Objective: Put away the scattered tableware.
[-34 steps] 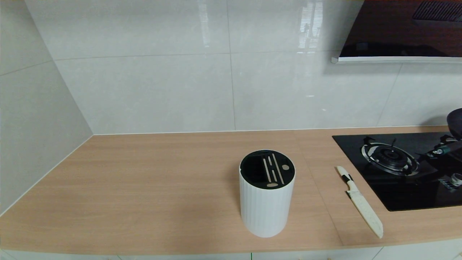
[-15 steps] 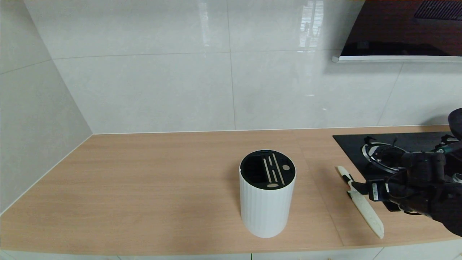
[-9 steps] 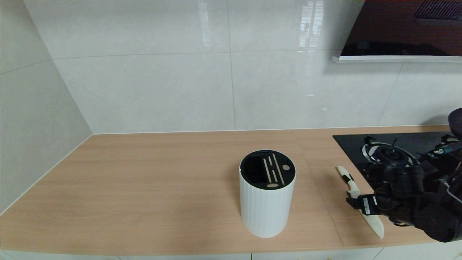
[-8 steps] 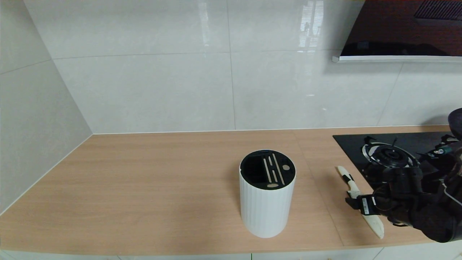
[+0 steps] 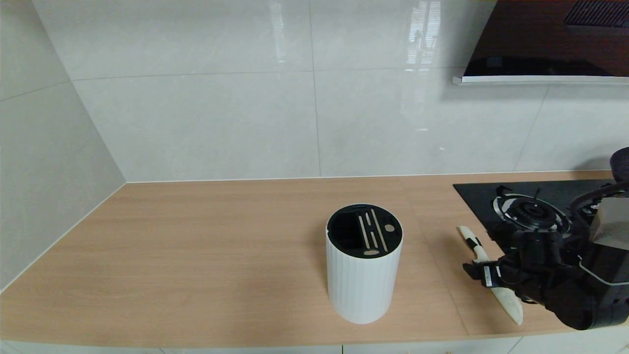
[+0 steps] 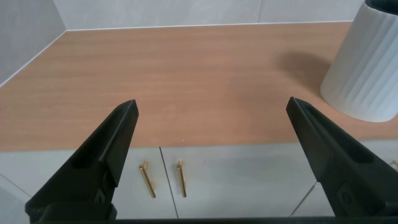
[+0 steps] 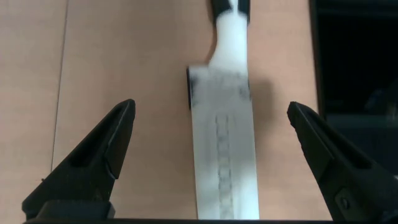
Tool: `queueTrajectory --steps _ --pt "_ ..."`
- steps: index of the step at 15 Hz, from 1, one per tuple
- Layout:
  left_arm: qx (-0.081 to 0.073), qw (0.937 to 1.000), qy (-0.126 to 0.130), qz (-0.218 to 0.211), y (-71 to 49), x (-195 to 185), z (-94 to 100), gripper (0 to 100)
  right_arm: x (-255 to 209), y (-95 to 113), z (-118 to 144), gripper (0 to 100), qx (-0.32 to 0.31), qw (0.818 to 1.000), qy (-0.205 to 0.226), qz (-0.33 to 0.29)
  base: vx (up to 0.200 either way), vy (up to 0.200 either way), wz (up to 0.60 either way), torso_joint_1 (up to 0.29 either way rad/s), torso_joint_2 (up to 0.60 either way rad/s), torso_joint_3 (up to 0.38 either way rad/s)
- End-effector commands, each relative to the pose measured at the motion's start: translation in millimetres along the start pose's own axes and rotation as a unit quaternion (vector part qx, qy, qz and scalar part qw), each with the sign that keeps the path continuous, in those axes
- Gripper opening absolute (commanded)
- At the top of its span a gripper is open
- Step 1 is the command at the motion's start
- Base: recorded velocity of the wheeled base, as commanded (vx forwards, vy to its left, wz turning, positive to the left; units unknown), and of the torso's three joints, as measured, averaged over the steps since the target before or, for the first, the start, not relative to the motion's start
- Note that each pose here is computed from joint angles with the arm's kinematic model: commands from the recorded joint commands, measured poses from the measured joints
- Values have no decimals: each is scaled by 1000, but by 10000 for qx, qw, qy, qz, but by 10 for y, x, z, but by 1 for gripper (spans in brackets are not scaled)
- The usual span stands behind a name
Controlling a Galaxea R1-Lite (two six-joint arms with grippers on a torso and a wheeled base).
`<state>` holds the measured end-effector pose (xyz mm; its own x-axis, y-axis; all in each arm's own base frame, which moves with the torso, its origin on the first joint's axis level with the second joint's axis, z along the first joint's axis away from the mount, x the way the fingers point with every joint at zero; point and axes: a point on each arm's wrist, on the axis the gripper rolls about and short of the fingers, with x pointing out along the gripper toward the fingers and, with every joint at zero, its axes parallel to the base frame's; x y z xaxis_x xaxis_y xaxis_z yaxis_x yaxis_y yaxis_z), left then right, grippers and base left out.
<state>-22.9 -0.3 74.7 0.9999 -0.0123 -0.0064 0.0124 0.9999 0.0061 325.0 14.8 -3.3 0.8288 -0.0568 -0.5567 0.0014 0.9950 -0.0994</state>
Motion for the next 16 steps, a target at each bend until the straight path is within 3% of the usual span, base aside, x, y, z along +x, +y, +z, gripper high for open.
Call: queueTrajectory --steps 1,16 --pt "0 10000 6 0 0 1 0 100 80 12 -67 100 1 9999 62 122 0 0 0 0 0 0" --pt "0 10000 6 0 0 1 0 100 98 -103 -62 100 136 9997 18 214 0 0 0 0 0 0"
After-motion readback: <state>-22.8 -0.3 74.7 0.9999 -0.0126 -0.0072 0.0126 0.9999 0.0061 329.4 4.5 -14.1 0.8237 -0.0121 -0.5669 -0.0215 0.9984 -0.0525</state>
